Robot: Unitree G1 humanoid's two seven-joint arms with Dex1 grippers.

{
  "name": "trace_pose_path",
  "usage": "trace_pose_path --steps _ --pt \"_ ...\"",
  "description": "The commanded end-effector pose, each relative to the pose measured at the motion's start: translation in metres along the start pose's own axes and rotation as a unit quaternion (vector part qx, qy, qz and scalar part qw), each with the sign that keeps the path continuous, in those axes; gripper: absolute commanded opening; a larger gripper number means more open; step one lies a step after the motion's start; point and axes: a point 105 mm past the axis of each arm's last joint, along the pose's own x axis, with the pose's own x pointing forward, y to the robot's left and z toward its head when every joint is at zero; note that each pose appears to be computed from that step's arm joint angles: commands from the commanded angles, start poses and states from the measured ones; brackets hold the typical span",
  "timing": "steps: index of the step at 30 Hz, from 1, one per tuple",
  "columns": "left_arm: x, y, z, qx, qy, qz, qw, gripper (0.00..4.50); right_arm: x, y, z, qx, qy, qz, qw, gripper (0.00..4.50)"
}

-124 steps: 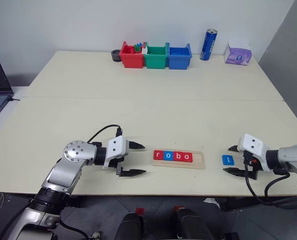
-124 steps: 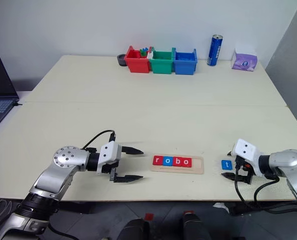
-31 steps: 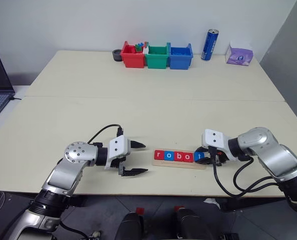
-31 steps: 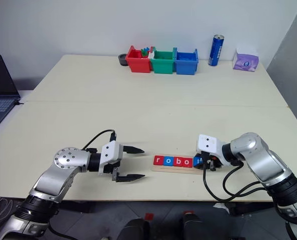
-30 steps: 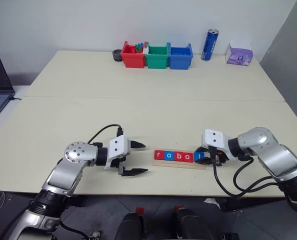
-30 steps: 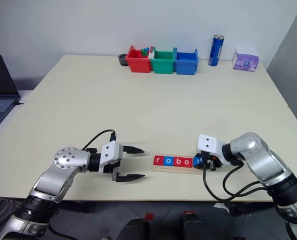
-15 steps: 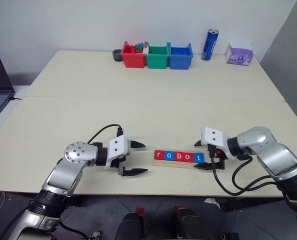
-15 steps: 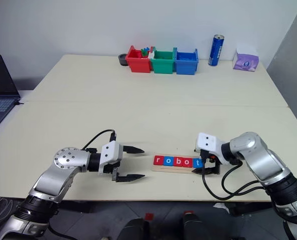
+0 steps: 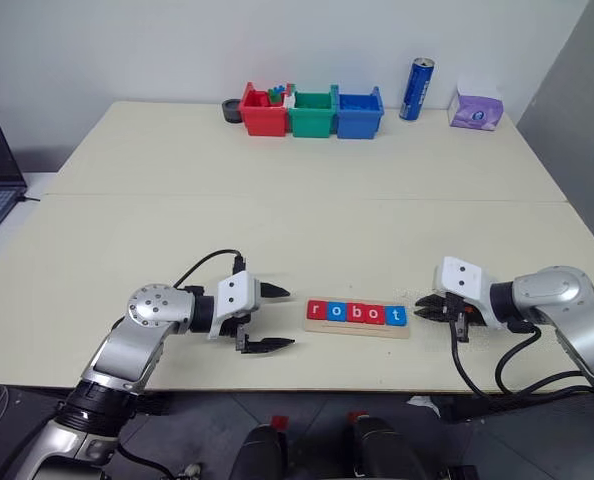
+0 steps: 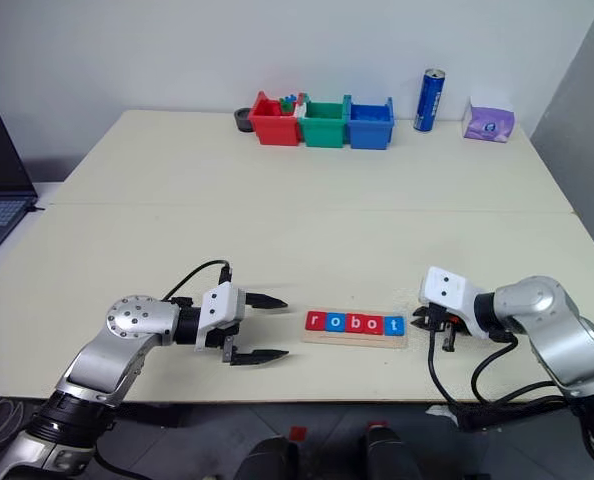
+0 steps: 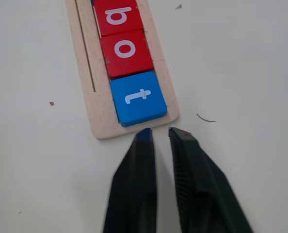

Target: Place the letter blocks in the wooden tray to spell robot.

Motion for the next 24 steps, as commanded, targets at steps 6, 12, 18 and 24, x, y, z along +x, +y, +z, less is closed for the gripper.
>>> trace_pose_path --steps 6,12,18,24 --pt "-0.003 0.002 0.007 0.019 -0.009 0.002 1.000 4.50 0.002 0.000 0.002 -0.023 0.013 -0.003 1.000 0.03" --pt "-0.001 0.002 0.007 0.020 -0.010 0.002 1.000 4.50 0.010 0.003 0.007 -0.035 0.008 0.008 0.999 0.03" --pt "-0.001 0.002 0.008 0.020 -0.010 0.003 1.000 4.50 0.016 0.005 0.016 -0.040 -0.004 0.020 0.999 0.03" --pt "-0.001 0.002 0.009 0.019 -0.014 0.004 1.000 4.50 0.019 0.006 0.020 -0.042 -0.011 0.021 0.999 0.03"
